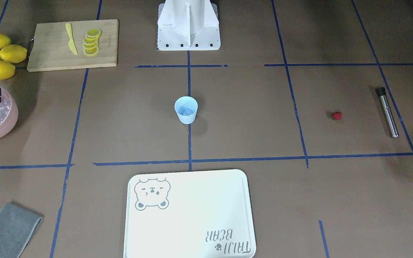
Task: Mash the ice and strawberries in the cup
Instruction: 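Grasp another ice cube from the bowl with the right gripper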
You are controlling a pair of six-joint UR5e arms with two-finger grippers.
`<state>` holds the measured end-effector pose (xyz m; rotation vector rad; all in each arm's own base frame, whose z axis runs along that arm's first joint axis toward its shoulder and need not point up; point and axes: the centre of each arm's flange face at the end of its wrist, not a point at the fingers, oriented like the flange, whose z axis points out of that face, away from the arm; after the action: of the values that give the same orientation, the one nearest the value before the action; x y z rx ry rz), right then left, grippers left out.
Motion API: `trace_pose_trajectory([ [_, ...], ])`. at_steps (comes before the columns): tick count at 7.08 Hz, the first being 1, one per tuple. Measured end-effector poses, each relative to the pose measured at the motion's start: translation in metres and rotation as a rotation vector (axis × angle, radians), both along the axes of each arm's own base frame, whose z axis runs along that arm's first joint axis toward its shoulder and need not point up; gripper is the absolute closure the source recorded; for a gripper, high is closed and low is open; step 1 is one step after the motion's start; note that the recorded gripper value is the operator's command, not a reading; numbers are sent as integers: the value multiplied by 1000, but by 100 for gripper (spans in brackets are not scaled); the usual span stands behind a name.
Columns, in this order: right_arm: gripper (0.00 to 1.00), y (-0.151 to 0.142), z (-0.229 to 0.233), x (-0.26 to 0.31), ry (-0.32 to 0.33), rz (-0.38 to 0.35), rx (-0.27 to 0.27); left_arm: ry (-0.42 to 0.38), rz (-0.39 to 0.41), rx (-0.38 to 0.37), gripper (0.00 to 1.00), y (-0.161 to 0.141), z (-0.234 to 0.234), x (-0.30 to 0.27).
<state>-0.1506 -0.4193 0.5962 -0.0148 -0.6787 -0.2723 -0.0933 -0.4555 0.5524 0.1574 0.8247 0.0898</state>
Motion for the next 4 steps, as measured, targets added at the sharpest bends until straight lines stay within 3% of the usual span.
trace_pose_trajectory([
  [4, 37, 0, 1, -2, -2, -3, -4, 0, 0, 6, 0, 1, -4, 0],
])
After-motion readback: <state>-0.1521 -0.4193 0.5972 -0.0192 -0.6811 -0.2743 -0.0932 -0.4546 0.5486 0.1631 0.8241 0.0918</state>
